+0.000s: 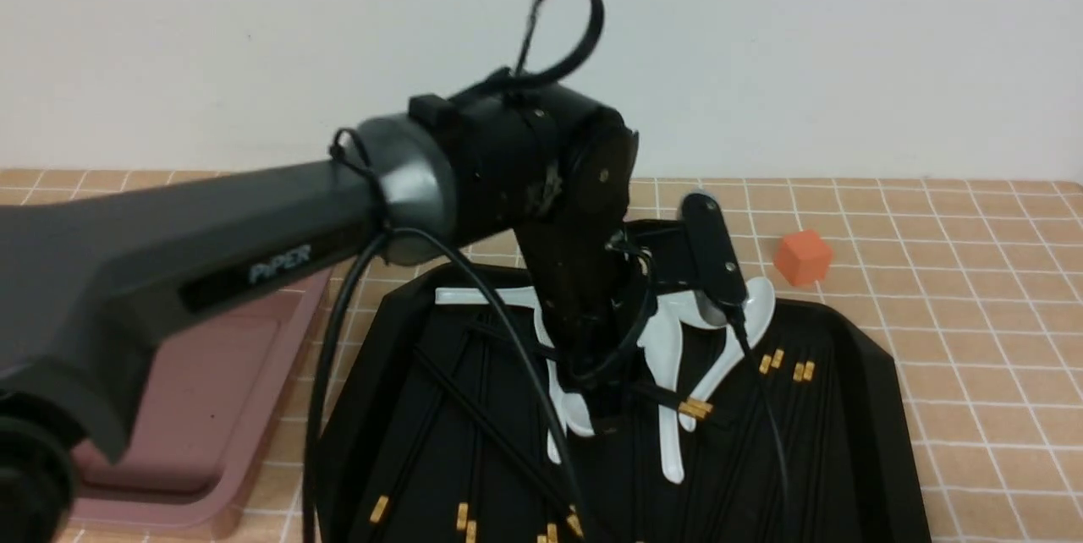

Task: On brown tablecloth take chopsticks from black tray and put them in box.
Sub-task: 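Reach over to the black tray and grasp a pair of chopsticks with the left gripper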

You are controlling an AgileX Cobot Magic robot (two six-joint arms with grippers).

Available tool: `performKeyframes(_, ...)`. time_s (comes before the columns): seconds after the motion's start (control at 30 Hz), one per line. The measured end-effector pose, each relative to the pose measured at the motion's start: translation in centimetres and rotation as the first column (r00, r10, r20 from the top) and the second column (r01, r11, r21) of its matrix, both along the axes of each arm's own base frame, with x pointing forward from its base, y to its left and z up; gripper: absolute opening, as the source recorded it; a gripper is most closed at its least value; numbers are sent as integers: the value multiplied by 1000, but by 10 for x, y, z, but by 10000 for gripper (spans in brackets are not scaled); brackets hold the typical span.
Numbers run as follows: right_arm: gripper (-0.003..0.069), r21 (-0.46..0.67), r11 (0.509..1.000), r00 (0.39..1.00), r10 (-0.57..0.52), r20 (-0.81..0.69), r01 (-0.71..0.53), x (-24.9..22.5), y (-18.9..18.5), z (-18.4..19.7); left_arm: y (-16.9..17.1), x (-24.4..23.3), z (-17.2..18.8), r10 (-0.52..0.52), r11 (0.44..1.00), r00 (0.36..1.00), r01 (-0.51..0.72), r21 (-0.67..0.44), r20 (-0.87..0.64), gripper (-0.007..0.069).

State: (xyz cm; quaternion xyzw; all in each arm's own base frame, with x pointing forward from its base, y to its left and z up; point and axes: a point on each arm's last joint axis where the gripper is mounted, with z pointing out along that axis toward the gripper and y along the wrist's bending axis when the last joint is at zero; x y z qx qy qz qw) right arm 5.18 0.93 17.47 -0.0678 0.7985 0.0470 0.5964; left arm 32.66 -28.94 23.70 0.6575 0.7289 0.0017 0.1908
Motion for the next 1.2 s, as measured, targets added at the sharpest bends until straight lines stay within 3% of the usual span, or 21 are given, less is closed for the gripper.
performKeyframes(0.37, 240, 0, 1000, 1000, 0, 0, 0, 0, 0, 0, -9, 10, -18, -253, 967, 961, 248, 60, 107, 325)
performKeyframes(0.93, 240, 0, 1000, 1000, 0, 0, 0, 0, 0, 0, -21, 18, -41, -274, 961, 954, 275, 12, 124, 323)
performKeyframes(1.2, 240, 0, 1000, 1000, 0, 0, 0, 0, 0, 0, -21, 24, -54, -306, 952, 940, 299, 71, 149, 323)
